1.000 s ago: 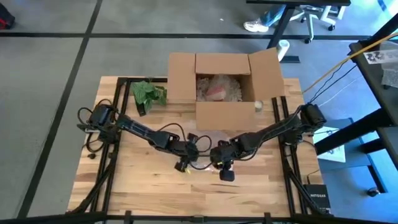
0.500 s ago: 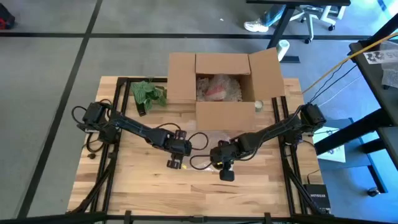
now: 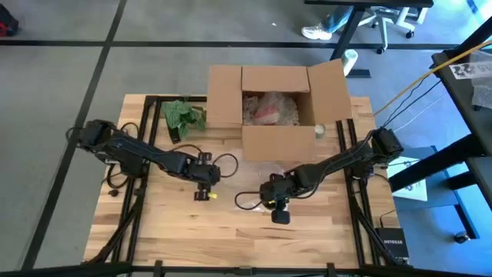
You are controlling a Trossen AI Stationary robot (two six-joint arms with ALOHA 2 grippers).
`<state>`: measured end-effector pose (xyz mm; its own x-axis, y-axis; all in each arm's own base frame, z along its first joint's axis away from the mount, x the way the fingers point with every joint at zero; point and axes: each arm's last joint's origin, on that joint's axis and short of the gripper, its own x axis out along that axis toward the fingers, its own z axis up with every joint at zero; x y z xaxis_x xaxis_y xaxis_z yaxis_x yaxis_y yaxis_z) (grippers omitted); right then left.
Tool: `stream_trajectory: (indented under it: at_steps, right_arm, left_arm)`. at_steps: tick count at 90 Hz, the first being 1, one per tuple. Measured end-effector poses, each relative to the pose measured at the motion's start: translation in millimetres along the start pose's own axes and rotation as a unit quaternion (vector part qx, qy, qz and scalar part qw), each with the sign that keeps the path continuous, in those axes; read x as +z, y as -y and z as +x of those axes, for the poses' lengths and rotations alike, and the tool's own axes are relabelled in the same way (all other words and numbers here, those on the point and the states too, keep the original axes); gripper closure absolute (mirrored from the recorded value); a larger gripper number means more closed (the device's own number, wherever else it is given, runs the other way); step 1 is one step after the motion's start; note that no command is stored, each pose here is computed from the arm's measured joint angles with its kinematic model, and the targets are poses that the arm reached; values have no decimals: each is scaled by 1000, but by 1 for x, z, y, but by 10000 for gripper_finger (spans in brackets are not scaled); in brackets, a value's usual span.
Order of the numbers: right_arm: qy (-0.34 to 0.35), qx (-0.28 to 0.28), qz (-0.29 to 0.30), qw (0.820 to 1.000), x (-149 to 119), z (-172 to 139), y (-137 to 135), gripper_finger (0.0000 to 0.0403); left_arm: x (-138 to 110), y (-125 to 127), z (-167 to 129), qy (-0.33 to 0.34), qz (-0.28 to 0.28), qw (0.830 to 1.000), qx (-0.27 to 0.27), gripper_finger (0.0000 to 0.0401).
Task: Wrap mug
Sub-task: Wrap the yellow mug with the bubble wrap
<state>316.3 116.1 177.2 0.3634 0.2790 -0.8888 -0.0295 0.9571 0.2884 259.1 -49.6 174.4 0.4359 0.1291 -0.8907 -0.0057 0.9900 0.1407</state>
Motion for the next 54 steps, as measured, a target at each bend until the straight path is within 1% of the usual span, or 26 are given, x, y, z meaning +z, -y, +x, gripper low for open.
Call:
stream_trajectory:
  at_steps: [13, 18, 32, 54]
  right_arm:
    - [0, 0, 0, 1000, 0, 0, 0, 403]
    - [1, 0, 0, 1000, 0, 0, 0, 403]
    - [1, 0, -1, 1000, 0, 0, 0, 403]
    - [1, 1, -2, 1000, 0, 0, 0, 403]
  left_arm:
    - [-12, 2, 12, 5, -36, 997, -61, 301]
    - [-18, 0, 17, -3, -51, 996, -73, 301]
    - [-30, -5, 25, -17, -78, 994, -70, 301]
    - [-36, -8, 30, -9, -61, 996, -70, 304]
